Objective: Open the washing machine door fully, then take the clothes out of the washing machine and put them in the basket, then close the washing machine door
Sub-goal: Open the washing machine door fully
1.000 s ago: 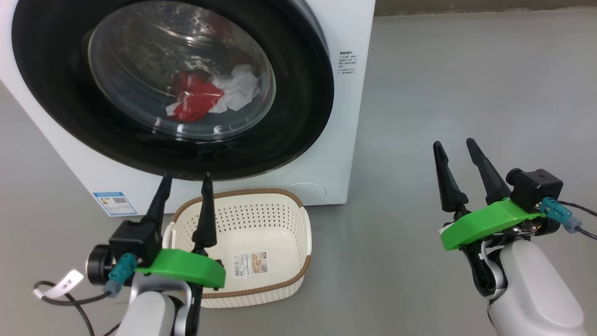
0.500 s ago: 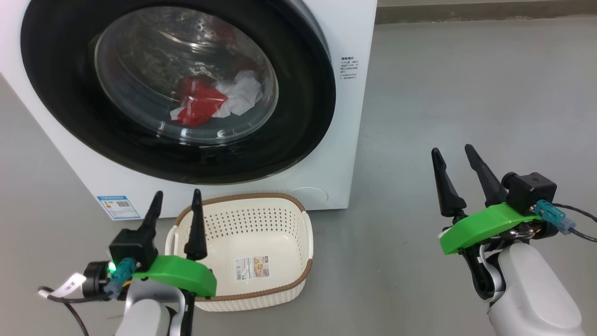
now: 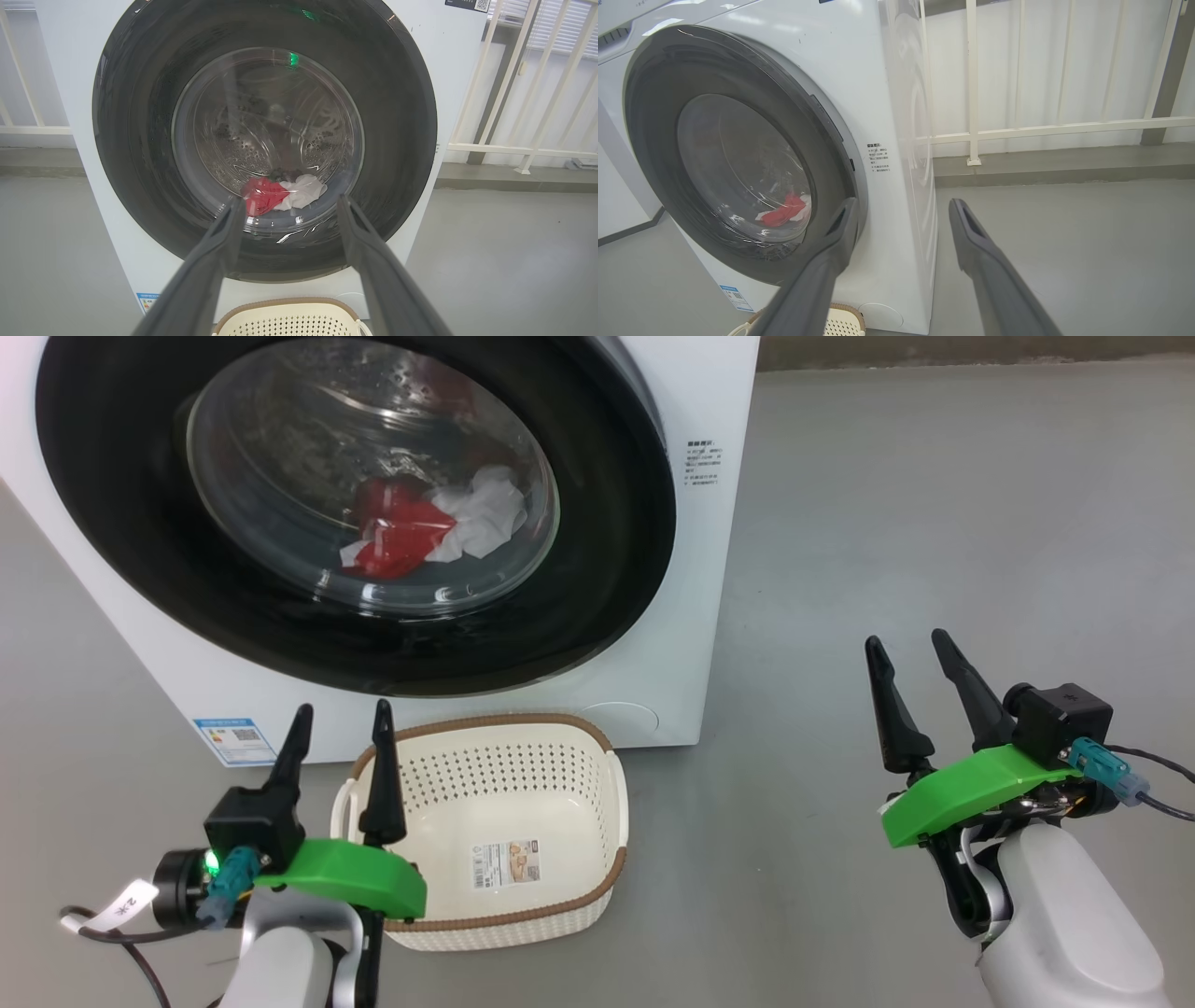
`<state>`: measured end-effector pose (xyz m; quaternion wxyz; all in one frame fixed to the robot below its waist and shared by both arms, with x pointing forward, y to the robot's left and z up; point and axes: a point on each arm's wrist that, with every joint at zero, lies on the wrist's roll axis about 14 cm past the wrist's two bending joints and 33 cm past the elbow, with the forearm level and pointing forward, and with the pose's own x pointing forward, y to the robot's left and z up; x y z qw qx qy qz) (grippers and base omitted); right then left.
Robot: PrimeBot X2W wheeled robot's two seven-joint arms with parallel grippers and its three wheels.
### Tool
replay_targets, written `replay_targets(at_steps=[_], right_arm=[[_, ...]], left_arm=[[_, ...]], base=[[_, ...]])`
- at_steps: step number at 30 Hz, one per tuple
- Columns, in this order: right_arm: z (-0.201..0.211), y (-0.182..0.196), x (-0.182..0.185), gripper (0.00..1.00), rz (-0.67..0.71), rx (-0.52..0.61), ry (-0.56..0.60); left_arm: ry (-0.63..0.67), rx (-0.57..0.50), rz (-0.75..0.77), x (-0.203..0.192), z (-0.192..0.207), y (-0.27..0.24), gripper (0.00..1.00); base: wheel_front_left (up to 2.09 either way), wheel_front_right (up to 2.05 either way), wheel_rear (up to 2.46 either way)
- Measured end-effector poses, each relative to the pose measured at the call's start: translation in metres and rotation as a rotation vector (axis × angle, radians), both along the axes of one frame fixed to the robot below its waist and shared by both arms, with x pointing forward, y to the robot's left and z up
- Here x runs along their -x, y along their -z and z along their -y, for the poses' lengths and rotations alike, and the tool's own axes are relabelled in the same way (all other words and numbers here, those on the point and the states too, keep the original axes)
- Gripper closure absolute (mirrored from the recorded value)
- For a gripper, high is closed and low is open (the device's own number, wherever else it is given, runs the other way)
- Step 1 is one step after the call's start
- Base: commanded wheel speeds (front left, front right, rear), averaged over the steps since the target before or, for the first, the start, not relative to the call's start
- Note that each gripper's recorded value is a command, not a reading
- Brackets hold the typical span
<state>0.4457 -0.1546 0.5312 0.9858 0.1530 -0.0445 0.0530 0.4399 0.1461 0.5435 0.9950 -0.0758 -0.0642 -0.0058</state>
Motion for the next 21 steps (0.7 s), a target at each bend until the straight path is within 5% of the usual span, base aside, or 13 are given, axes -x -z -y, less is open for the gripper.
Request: replay_targets(at_steps=[21], right_arm=[[-0.003, 0.005, -0.018, 0.00, -0.005, -0.011, -0.003]], left_arm=[[-0.007, 0.010, 0.005, -0.011, -0.004, 0.002, 0.00]], base=[[0.00, 0.00, 0.00]])
